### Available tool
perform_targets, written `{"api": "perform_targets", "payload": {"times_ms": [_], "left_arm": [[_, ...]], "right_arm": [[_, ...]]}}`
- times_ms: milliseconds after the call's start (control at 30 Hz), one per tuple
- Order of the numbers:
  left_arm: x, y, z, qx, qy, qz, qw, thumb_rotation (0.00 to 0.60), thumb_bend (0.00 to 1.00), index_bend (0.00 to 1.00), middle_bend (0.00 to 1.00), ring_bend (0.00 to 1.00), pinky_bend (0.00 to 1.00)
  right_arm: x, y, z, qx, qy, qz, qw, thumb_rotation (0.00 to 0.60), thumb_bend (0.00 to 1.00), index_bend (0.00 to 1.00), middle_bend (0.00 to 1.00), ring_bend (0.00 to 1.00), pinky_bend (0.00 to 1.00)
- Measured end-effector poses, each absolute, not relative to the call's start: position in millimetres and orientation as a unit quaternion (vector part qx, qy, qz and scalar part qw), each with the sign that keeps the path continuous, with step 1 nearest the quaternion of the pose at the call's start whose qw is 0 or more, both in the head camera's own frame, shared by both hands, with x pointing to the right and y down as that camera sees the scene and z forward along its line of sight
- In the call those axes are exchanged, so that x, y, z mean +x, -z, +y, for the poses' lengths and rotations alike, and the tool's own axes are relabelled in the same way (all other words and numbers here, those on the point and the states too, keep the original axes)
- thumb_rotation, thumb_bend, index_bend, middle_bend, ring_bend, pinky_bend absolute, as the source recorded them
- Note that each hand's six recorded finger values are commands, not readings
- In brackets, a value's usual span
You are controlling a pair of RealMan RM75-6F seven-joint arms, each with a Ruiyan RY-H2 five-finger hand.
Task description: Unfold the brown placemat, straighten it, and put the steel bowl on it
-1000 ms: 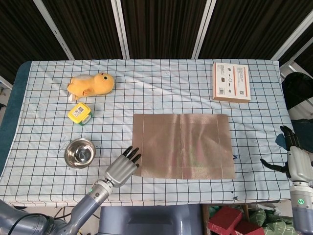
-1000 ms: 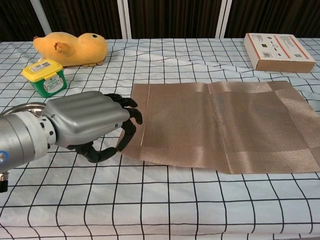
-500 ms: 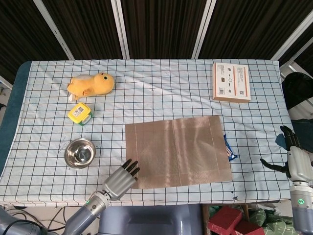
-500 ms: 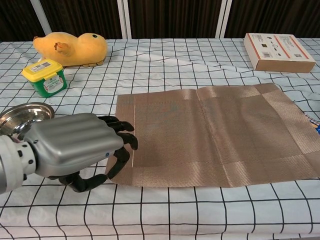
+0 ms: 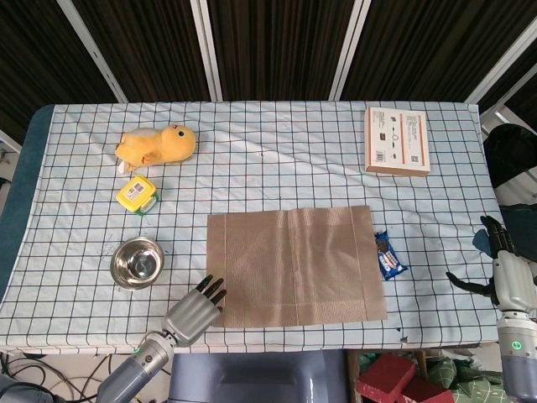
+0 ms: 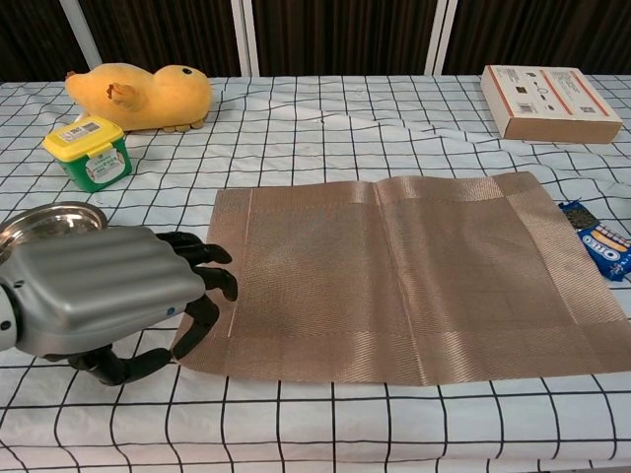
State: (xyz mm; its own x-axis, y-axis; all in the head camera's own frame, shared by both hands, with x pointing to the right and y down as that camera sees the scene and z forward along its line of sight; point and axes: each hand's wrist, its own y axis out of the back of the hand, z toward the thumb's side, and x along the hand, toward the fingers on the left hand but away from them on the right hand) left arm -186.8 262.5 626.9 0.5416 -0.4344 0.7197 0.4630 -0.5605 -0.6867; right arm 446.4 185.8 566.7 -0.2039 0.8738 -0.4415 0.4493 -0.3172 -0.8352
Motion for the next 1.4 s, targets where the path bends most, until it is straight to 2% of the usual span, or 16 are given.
{"api": "perform_targets", "payload": {"times_ms": [333, 433, 500, 567, 700, 867, 1067, 1400], "left_arm": [[-194.6, -624.5, 266.1, -0.744, 0.483, -0.015, 0.462, 0.600, 0.45, 0.61, 0.16, 0.00, 0.10], [-195.0, -624.7, 266.2, -0.744, 0.483, -0.015, 0.462, 0.600, 0.32, 0.50, 0.12, 0.00, 0.09], [-195.0, -624.6, 266.2, -0.744, 0.482, -0.015, 0.462, 0.600, 0.18, 0.38, 0.09, 0.00, 0.09], [-194.8, -624.2, 266.0, -0.745, 0.482, -0.013, 0.461, 0.600, 0.10, 0.29, 0.07, 0.00, 0.09], [-193.2, -621.8, 265.3, -0.751, 0.478, -0.004, 0.456, 0.600, 0.07, 0.19, 0.06, 0.00, 0.09], [-193.5, -615.8, 260.6, -0.757, 0.476, 0.021, 0.447, 0.600, 0.07, 0.20, 0.07, 0.00, 0.09], [-211.1, -607.3, 244.3, -0.742, 0.497, 0.072, 0.445, 0.600, 0.08, 0.26, 0.09, 0.00, 0.09], [-292.8, -601.2, 215.7, -0.672, 0.593, 0.182, 0.404, 0.600, 0.11, 0.33, 0.10, 0.00, 0.09]], "right_arm": [[445.9, -567.0, 186.2, -0.600, -0.547, -0.550, 0.196, 0.600, 0.06, 0.00, 0.00, 0.00, 0.16], [446.0, -567.0, 186.2, -0.600, -0.547, -0.550, 0.196, 0.600, 0.06, 0.00, 0.00, 0.00, 0.16], [445.9, -567.2, 186.3, -0.601, -0.547, -0.549, 0.195, 0.600, 0.06, 0.00, 0.00, 0.00, 0.16], [445.7, -567.4, 186.4, -0.601, -0.547, -0.549, 0.195, 0.600, 0.06, 0.00, 0.00, 0.00, 0.16], [445.6, -567.5, 186.4, -0.601, -0.548, -0.549, 0.195, 0.600, 0.06, 0.00, 0.00, 0.00, 0.16], [446.1, -567.0, 186.3, -0.600, -0.547, -0.550, 0.195, 0.600, 0.06, 0.00, 0.00, 0.00, 0.16], [446.1, -567.3, 186.4, -0.601, -0.547, -0.549, 0.195, 0.600, 0.06, 0.00, 0.00, 0.00, 0.16], [443.7, -568.7, 187.7, -0.603, -0.549, -0.544, 0.196, 0.600, 0.06, 0.00, 0.00, 0.00, 0.16]]}}
